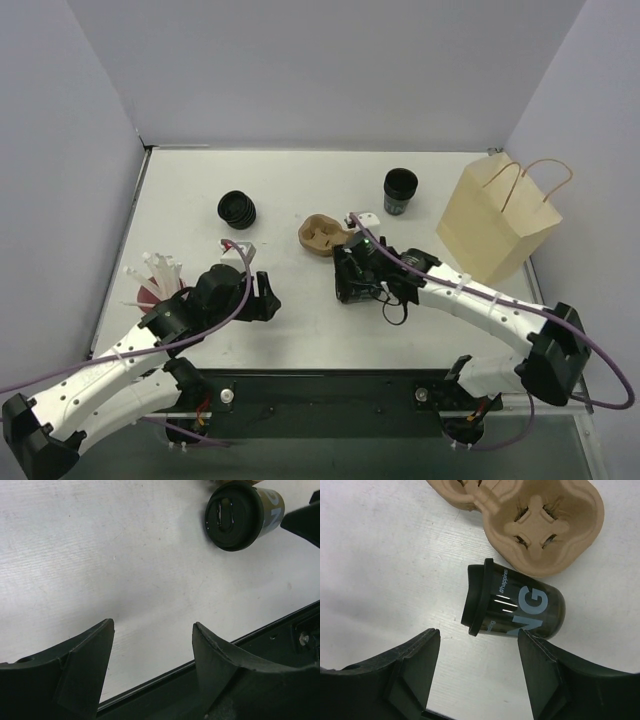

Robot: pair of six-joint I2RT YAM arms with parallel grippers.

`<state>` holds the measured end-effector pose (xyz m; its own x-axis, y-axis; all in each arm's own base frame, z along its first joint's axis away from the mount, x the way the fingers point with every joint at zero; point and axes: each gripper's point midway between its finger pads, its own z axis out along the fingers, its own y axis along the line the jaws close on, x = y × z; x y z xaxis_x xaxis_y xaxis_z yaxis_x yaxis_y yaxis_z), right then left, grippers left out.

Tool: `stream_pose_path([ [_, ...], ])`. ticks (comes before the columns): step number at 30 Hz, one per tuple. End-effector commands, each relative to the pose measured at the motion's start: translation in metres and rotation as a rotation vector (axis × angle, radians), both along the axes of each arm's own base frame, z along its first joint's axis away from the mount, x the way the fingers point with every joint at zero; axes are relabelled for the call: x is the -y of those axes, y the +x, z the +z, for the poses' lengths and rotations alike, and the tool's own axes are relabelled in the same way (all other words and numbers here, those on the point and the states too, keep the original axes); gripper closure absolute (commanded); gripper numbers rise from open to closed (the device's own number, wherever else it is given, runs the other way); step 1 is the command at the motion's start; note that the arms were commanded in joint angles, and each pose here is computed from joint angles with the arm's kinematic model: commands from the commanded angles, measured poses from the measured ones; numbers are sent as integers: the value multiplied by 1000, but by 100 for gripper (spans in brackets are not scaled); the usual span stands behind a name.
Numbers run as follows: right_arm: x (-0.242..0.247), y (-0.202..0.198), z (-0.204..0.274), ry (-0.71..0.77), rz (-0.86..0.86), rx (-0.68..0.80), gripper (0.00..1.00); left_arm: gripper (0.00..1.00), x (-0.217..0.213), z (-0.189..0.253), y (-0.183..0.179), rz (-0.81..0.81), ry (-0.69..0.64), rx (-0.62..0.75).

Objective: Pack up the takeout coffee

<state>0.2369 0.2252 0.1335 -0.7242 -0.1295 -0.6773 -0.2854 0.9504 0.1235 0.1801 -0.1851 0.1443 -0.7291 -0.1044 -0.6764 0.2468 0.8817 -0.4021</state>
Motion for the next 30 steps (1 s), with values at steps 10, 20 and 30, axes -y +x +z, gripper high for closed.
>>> stream_pose_path([
  [10,-13,27,-24,-259,-53,-56,36,27,-4,14,-5,-5,-17,69],
  [20,-12,25,-55,-353,-61,-106,45,27,-6,16,-2,6,-10,86],
  [30,3,17,-51,-369,-89,-101,67,26,-10,23,-2,23,-29,107],
])
